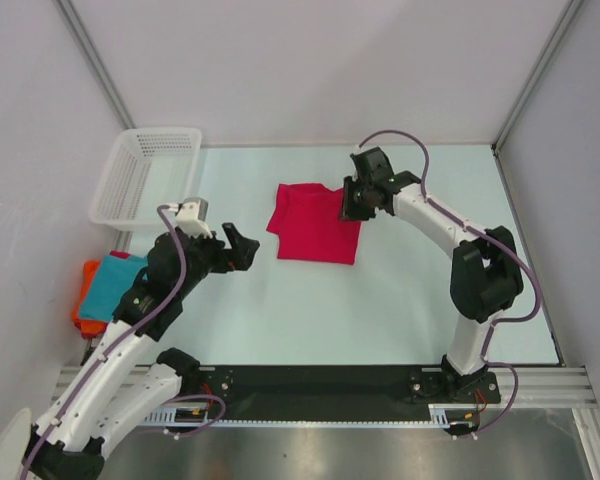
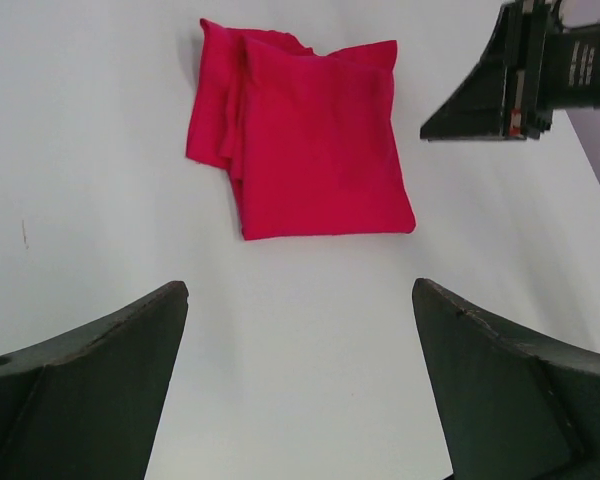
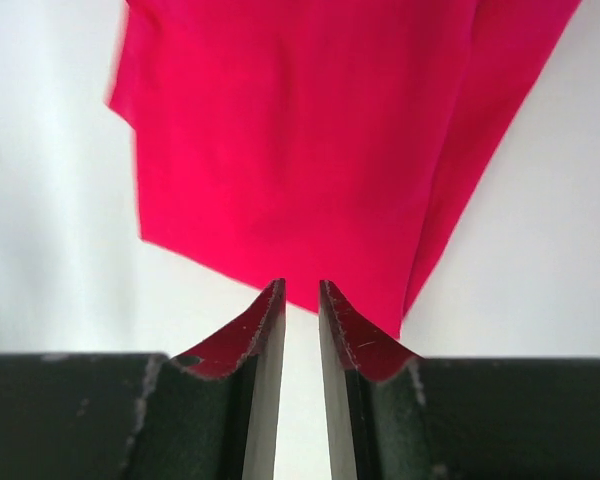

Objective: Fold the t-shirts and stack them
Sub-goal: Smooth out wrinkles on the folded tshirt

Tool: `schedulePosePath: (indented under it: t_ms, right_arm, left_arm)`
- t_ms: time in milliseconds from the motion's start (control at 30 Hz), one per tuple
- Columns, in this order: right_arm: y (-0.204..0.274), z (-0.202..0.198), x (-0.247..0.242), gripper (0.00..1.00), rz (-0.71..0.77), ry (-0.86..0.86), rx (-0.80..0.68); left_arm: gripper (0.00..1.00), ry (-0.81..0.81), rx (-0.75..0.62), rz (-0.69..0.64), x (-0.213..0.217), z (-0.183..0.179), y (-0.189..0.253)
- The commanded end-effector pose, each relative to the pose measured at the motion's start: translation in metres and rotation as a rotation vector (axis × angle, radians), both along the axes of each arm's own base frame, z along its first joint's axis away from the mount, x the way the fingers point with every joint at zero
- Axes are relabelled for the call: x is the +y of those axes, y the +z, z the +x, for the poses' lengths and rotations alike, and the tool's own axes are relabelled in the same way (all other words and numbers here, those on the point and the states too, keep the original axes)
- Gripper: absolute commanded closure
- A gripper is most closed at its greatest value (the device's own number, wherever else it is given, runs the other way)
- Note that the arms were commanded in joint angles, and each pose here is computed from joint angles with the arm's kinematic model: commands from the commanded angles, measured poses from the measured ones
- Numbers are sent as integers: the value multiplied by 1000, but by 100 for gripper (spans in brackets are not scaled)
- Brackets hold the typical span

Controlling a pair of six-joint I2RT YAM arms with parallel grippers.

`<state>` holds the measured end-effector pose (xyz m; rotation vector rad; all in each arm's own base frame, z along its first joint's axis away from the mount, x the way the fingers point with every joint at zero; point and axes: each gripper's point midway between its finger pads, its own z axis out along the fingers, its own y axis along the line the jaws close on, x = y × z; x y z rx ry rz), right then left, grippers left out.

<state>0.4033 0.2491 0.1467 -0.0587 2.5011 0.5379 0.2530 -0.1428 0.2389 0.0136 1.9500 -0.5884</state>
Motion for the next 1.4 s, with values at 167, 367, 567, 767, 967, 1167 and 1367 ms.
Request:
schedulePosePath:
  t_ms: [167, 367, 567, 767, 967, 1167, 1367]
  right_arm:
    - [14, -52, 34, 74, 124, 84, 19]
    - [27, -75, 42, 74, 154, 107, 13]
    - [34, -86, 40, 74, 165, 91, -14]
    - [39, -92, 41, 75, 152, 88, -38]
    - [40, -100, 42, 74, 142, 92, -44]
    - [46, -100, 42, 74, 142, 91, -68]
    - [43, -101, 42, 73, 126, 104, -62]
  left_arm:
    - [0, 61, 58, 10, 19, -17, -15]
    - [0, 83, 40, 32, 29, -23, 4]
    - [0, 101, -4, 40, 39, -31, 22]
    - [0, 104, 7, 46, 42, -37, 17]
    - [0, 103, 19, 48, 44, -43, 9]
    - [0, 103, 24, 57, 46, -45, 8]
    - [0, 98, 35, 57, 44, -44, 5]
